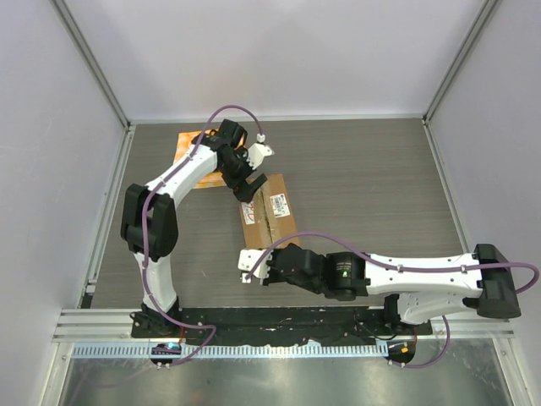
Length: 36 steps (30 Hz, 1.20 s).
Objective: Unpack the express box
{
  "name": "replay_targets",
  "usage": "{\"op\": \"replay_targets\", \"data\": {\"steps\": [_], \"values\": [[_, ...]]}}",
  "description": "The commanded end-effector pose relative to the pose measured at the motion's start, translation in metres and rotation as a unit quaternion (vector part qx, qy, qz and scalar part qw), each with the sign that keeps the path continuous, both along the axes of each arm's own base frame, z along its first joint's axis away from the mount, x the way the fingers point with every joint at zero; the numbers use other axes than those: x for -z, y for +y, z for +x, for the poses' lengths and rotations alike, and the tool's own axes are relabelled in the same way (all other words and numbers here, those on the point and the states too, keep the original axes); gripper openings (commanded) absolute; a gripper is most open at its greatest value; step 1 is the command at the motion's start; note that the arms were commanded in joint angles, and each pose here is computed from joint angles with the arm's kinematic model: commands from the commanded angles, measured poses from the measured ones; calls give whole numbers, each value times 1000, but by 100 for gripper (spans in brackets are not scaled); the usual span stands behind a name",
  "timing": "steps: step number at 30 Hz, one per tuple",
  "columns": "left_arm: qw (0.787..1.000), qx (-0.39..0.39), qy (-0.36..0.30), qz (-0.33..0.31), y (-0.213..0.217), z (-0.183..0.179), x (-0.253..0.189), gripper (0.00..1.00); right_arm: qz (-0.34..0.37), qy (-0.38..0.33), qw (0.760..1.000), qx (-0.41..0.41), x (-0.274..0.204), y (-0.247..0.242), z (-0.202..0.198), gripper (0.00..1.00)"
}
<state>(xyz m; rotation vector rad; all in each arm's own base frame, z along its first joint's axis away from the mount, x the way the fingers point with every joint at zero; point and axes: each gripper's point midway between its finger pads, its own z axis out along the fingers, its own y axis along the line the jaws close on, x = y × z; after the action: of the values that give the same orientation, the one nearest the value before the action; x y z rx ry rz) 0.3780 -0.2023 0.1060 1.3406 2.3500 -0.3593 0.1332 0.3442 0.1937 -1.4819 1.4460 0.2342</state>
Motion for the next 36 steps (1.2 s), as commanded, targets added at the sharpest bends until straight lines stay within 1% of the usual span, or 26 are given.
{"op": "replay_targets", "data": {"steps": [1,3,11,26,36], "values": [[998,32,54,4,-5,-16,23,100,16,-40,998,-39,-21,18,0,1],[998,38,59,3,-6,-16,25,100,6,-39,998,-45,-13,20,-1,1],[996,55,65,-4,-8,-20,25,100,8,-25,997,-68,0,27,-4,1],[995,71,66,-8,-10,-22,25,100,-6,-2,998,-55,24,17,12,1],[995,74,68,-7,-9,-24,26,100,-1,5,999,-49,27,16,14,1]]}}
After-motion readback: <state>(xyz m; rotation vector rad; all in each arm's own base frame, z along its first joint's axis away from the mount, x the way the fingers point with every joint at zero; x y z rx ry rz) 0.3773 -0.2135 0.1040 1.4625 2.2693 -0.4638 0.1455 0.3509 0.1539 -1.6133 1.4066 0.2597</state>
